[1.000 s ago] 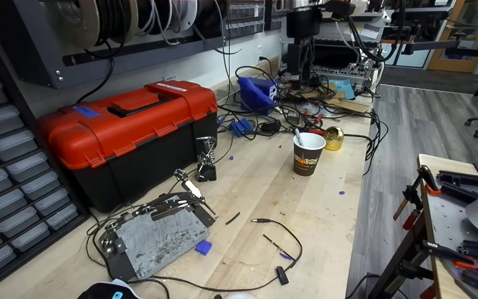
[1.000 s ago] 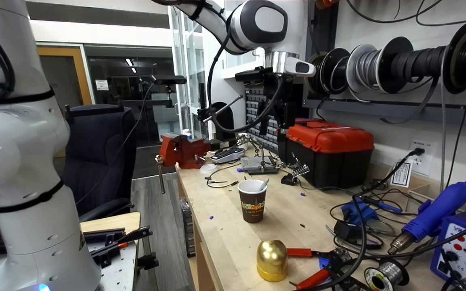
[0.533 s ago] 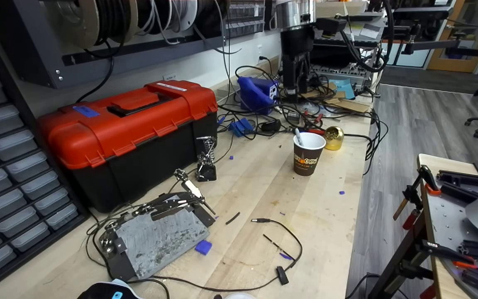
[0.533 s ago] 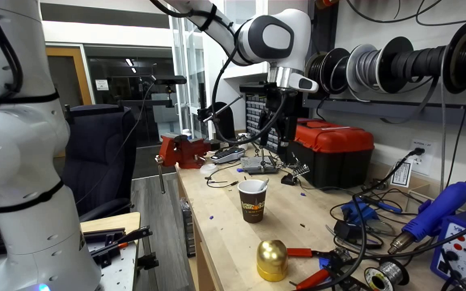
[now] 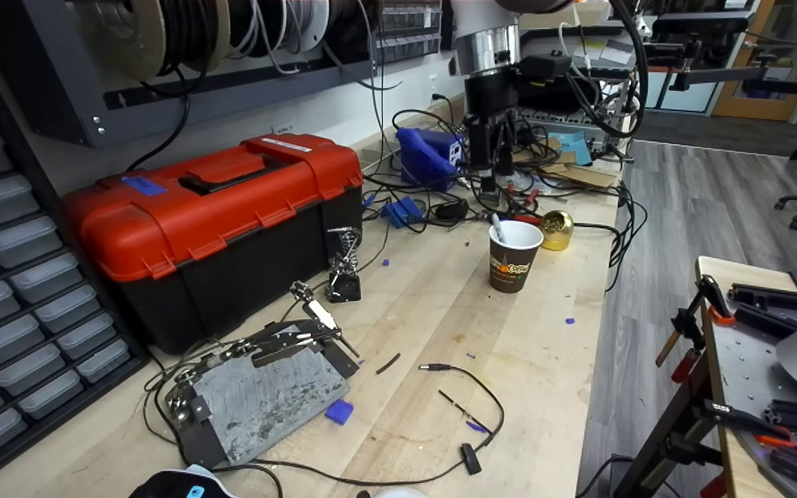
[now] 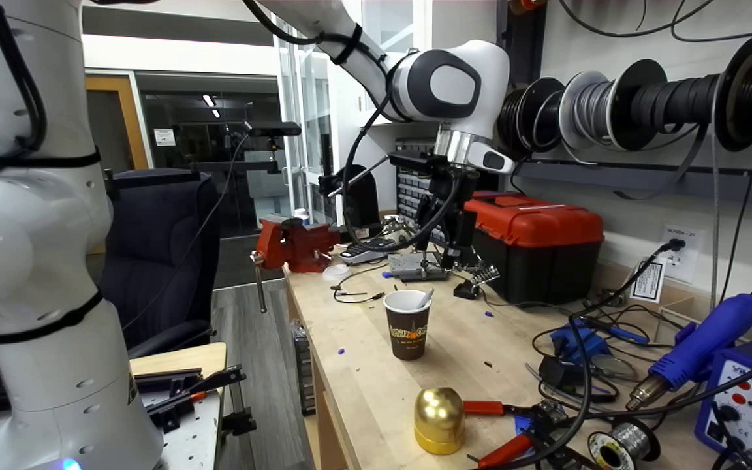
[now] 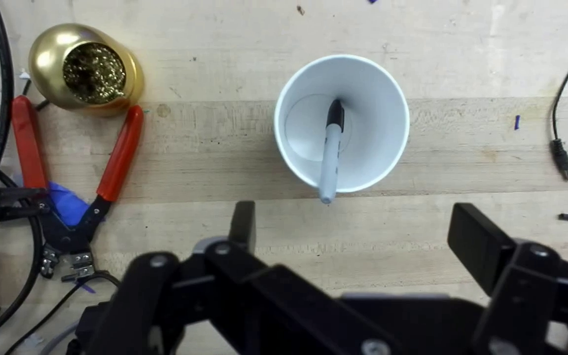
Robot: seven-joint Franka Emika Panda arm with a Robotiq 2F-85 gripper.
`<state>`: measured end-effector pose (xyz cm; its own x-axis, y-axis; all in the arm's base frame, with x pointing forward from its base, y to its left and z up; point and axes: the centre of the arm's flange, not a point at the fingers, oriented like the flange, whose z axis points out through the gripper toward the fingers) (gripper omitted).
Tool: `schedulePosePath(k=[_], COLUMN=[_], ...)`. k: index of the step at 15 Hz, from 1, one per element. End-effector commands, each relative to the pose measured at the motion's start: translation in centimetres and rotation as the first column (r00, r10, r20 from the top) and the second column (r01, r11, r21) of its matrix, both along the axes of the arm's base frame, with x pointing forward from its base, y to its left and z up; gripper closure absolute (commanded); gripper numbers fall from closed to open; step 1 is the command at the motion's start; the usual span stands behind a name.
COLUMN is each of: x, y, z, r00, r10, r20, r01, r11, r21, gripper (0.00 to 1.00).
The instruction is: Take the marker out of the cup and put it on the table
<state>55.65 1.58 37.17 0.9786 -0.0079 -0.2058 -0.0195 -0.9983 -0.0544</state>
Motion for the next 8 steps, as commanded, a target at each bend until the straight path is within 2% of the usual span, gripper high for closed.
schedulePosePath(k=[1,8], x=[0.0,0.0], y=[-0.8,-1.5], z=[-0.9,-3.1], r00=[1.000,0.998], r10=[-0.015,-0.039], r20=[-0.011,-0.044], r01=[0.016,0.041], r11=[0.999,0.998], r21=[0.033,0.051], gripper=[0.00,0.00])
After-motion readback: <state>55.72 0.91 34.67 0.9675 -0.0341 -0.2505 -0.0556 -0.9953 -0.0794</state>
